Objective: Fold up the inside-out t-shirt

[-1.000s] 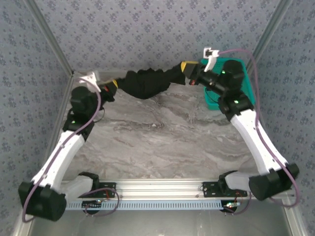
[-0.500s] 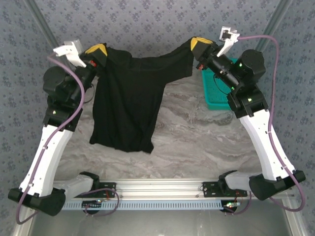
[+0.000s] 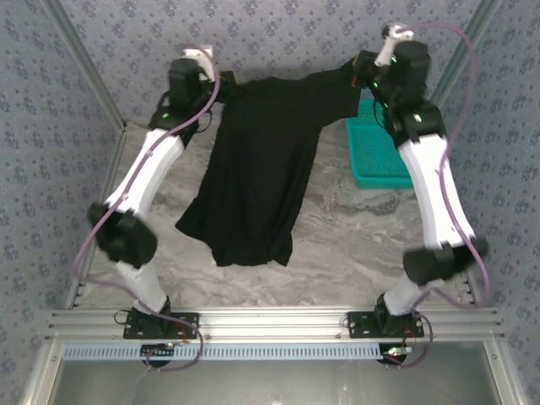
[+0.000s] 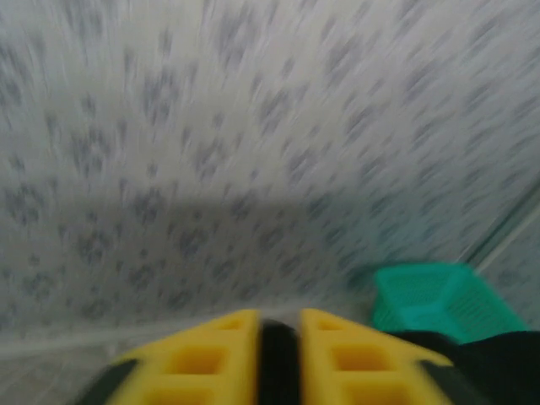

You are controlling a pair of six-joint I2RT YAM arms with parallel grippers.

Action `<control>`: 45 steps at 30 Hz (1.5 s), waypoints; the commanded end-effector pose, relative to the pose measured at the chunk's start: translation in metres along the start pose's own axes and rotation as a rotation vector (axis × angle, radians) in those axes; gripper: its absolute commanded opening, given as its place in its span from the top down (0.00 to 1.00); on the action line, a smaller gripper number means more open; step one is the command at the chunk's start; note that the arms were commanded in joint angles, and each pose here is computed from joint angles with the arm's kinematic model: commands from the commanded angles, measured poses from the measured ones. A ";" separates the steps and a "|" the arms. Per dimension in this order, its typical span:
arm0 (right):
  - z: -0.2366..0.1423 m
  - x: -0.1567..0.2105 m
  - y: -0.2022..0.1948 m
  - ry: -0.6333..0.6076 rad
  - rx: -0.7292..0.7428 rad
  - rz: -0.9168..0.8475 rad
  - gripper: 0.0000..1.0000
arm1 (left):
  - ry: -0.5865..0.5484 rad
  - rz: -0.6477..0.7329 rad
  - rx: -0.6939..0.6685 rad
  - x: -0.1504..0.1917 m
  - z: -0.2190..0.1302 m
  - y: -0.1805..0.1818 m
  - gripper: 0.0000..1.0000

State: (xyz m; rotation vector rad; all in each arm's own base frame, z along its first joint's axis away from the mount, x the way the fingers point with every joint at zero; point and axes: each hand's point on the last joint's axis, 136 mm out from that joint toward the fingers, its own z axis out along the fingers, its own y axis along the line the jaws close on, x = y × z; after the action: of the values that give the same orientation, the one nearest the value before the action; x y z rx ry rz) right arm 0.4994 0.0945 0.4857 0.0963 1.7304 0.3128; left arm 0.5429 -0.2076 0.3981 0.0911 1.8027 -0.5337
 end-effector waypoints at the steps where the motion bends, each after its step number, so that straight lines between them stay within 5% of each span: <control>1: 0.047 0.096 -0.050 0.364 0.235 -0.122 0.66 | 0.141 0.054 -0.079 0.021 0.018 0.016 0.61; 7: 0.012 0.196 0.012 0.549 0.063 -0.248 0.36 | 0.242 0.070 -0.103 0.050 -0.013 0.022 0.37; 12: -0.058 0.332 0.068 0.789 -0.228 -0.128 0.30 | 0.303 -0.039 -0.178 0.124 -0.058 0.054 0.34; 16: -0.102 0.406 0.080 0.980 -0.282 -0.166 0.30 | 0.415 -0.117 -0.267 0.198 -0.085 0.090 0.33; 21: -0.037 0.379 0.069 0.819 -0.256 -0.140 0.31 | 0.509 -0.249 -0.376 0.263 -0.098 0.164 0.33; 25: 0.046 0.352 0.048 0.664 -0.157 -0.083 0.31 | 0.604 -0.220 -0.269 0.284 -0.068 0.166 0.31; 30: 0.095 0.386 0.021 0.814 -0.026 -0.012 0.40 | 0.729 -0.226 -0.259 0.315 -0.040 0.170 0.31; 37: 0.042 0.471 0.018 1.131 0.005 -0.021 0.51 | 0.762 -0.247 -0.238 0.325 -0.043 0.165 0.31; 45: -0.066 0.516 -0.010 1.362 0.081 -0.044 0.64 | 0.765 -0.248 -0.284 0.326 -0.068 0.165 0.32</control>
State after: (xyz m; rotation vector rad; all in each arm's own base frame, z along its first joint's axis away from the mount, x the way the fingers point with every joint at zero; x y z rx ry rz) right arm 0.4105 0.2261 0.0281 -0.1794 2.8529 0.3764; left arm 0.4486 -0.1060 0.0402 -0.1433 2.6588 -0.4478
